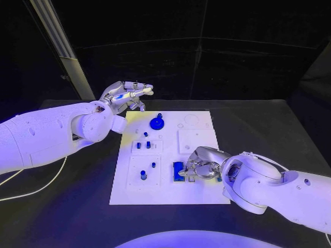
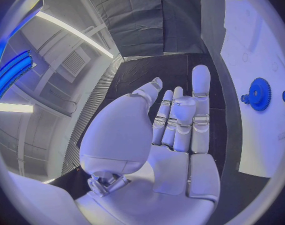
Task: Assemble the parts on the task board
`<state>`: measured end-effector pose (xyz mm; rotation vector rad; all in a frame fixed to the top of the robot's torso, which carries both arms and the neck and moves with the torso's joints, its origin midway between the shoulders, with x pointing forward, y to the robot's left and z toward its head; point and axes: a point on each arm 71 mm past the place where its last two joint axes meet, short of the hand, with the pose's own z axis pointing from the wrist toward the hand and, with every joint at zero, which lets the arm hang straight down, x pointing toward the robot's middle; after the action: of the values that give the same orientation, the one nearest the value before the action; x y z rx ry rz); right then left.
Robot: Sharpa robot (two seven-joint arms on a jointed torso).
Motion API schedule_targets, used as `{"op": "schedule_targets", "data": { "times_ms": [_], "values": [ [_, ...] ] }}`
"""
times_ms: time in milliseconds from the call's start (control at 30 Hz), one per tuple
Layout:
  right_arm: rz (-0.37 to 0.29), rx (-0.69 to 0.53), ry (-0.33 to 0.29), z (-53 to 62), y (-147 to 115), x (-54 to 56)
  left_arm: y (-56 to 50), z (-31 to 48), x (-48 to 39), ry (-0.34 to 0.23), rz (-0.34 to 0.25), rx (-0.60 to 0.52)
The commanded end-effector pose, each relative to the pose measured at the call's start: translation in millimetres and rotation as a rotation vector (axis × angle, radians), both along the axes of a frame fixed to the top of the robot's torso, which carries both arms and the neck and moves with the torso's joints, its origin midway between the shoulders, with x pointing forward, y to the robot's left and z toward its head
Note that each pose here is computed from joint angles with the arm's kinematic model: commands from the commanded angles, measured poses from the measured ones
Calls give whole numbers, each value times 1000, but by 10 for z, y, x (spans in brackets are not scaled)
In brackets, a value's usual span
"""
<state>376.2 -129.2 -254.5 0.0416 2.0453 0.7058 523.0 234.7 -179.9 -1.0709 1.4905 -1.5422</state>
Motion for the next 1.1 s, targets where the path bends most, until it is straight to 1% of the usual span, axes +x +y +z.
{"op": "schedule_targets", "data": {
  "times_ms": [33,233,333,400,467,567,667,733,867,1033,1100],
  "values": [
    [32,-10,19,-6,28,-15,-11,10,-2,-1,-14,-7],
    [38,-12,27,-7,5,-26,-7,8,-2,1,-14,-6],
    [21,7,15,12,-47,-26,-4,8,-3,2,-14,-6],
    [10,41,8,32,-93,-26,2,7,-3,2,-13,-6],
    [-4,82,2,58,-160,-30,8,7,-4,2,-12,-5],
    [-35,130,-6,110,-337,-36,21,7,-4,2,-10,-4],
    [-81,148,-6,186,-561,6,33,5,-4,2,-7,-3],
    [-105,134,-9,226,-715,36,36,5,-4,2,-6,-3],
    [-129,74,-11,253,-949,56,29,4,-2,1,-7,-3],
    [-167,-11,17,229,-1119,60,23,3,-4,1,-9,-4],
    [-179,-65,14,215,-1177,69,25,3,-5,1,-9,-5]
  ]
}}
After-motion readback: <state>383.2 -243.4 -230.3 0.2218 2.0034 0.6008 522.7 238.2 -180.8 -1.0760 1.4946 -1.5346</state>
